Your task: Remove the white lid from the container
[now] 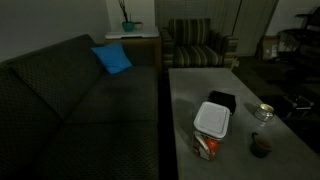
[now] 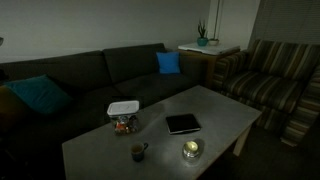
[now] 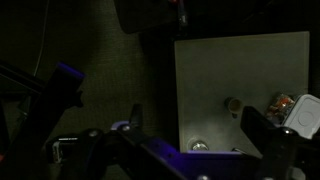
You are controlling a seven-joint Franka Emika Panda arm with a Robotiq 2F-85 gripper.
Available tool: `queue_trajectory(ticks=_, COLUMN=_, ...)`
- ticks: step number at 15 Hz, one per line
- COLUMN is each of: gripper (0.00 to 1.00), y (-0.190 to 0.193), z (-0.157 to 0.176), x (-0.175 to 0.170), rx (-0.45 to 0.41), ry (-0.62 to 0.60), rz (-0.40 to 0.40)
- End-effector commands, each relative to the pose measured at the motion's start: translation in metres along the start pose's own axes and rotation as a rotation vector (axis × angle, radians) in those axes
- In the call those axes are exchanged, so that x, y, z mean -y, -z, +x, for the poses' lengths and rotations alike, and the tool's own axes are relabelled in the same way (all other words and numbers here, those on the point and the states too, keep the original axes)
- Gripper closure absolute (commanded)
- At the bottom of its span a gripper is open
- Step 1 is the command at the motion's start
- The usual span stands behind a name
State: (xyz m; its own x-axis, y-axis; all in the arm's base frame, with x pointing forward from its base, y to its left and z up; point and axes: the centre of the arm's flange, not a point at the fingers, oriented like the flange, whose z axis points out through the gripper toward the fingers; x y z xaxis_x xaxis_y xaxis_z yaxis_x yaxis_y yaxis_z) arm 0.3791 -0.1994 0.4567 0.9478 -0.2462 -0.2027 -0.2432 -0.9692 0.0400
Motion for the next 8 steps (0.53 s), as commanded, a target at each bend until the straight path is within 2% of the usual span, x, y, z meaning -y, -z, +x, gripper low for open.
queue_trajectory(ticks=1, gripper=0.0, y=0.0, z=0.0, x=0.0, rx=0.0, ry=0.0, rz=0.0)
queue_trajectory(ticks=2, gripper=0.0, y=0.0, z=0.0, x=0.0, rx=0.0, ry=0.0, rz=0.0)
queue_trajectory(ticks=5, gripper=0.0, y=-0.013, z=0.007, x=0.019, rx=0.022, ry=0.119, rz=0.031)
queue_trajectory(ticks=8, gripper=0.0, y=-0.036, z=0.011, x=0.061, rx=0.048, ry=0.277, rz=0.028)
